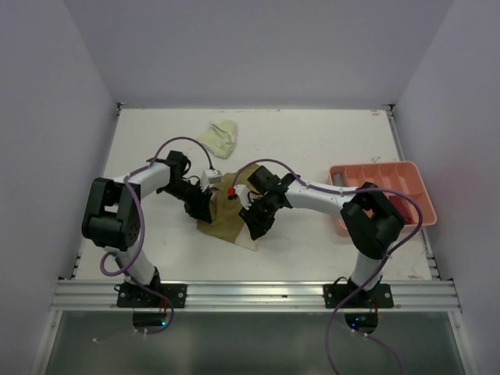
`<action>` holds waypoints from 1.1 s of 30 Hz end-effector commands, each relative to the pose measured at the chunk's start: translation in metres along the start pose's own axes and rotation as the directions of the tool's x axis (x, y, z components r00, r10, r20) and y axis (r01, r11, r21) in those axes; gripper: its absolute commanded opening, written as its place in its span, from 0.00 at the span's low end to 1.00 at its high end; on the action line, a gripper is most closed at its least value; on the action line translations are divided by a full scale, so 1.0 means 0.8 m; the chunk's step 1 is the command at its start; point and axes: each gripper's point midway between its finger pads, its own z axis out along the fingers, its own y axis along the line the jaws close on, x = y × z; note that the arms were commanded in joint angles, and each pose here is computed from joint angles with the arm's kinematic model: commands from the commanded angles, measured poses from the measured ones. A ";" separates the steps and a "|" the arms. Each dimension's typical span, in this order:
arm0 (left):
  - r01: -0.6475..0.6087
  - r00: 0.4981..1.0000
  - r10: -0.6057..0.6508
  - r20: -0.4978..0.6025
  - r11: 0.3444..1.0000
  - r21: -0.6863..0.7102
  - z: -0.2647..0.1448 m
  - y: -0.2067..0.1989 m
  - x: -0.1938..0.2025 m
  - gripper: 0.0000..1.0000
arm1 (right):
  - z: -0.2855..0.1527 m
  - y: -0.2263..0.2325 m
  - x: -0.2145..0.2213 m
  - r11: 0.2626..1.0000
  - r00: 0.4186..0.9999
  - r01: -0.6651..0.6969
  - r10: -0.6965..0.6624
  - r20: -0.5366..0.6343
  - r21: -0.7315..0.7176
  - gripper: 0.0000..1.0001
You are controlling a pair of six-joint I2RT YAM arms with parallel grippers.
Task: Roll the underwear
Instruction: Flatten the underwear
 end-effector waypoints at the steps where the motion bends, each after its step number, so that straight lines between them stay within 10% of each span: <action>1: -0.003 0.998 0.003 0.060 1.000 0.001 -0.010 0.007 -0.020 0.35 | 0.004 -0.007 -0.024 0.999 0.999 0.027 -0.029 0.042 0.032 0.27; 21: -0.059 0.996 0.061 0.060 0.998 -0.029 -0.019 0.017 -0.022 0.42 | 0.024 0.002 0.004 0.999 0.998 0.039 -0.039 -0.055 -0.002 0.34; 33: -0.225 0.973 0.226 0.045 0.974 -0.032 -0.024 0.008 -0.012 0.41 | 0.008 0.010 -0.009 0.997 0.996 0.080 -0.080 -0.027 -0.003 0.00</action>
